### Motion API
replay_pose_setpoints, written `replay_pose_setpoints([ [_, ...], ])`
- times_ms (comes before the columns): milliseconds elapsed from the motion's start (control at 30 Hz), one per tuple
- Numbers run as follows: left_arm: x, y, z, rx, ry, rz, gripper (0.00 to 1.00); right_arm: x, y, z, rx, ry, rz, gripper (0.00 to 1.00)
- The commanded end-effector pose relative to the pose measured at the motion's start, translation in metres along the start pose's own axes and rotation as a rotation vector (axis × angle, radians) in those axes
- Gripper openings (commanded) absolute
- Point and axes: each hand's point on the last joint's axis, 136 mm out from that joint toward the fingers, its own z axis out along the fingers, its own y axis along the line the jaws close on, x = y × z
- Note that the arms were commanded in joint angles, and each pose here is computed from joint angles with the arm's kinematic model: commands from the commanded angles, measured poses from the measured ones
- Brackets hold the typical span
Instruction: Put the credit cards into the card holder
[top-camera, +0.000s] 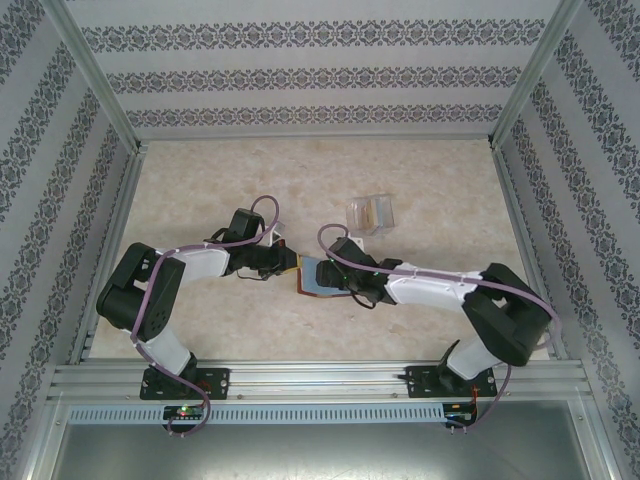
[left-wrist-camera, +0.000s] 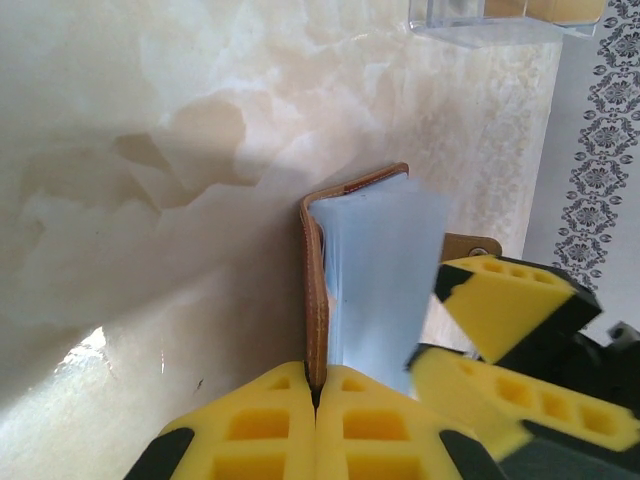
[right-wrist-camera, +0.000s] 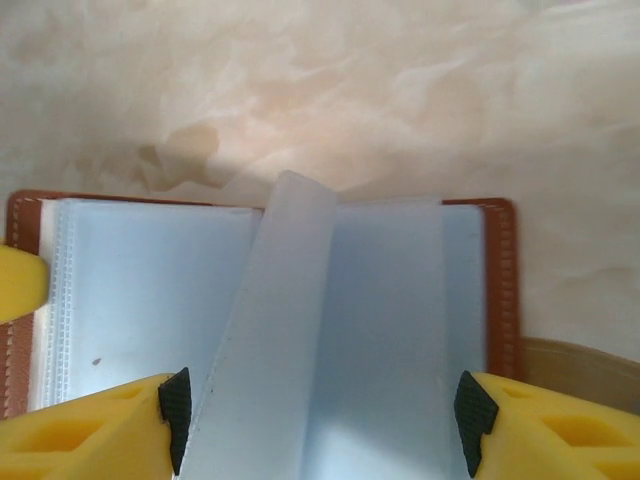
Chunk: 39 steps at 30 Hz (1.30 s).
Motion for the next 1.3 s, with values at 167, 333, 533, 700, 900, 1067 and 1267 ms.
replay_pose_setpoints([
  [167,0.002,-0.005,0.004,0.019,0.022,0.026,0.00,-0.022,0.038,-0.033,-0.139,-0.098,-0.170,0.74],
  [333,0.002,-0.004,0.003,0.015,0.019,0.025,0.00,-0.010,0.066,-0.018,-0.224,-0.027,-0.188,0.75],
  [533,0.005,-0.003,0.002,0.012,0.020,0.027,0.00,0.005,0.065,0.005,-0.216,0.037,-0.181,0.75],
  [700,0.005,-0.001,0.003,0.011,0.018,0.023,0.00,0.015,0.065,0.013,-0.199,0.071,-0.170,0.76],
  [900,0.005,-0.001,0.004,0.017,0.018,0.017,0.00,0.016,0.054,0.019,-0.157,0.062,-0.146,0.78],
  [1067,0.005,-0.001,0.004,0.015,0.017,0.018,0.00,0.024,0.051,0.028,-0.150,0.091,-0.134,0.78],
  [1267,0.005,-0.001,0.004,0.018,0.014,0.016,0.00,0.025,0.041,0.031,-0.104,0.086,-0.129,0.78],
])
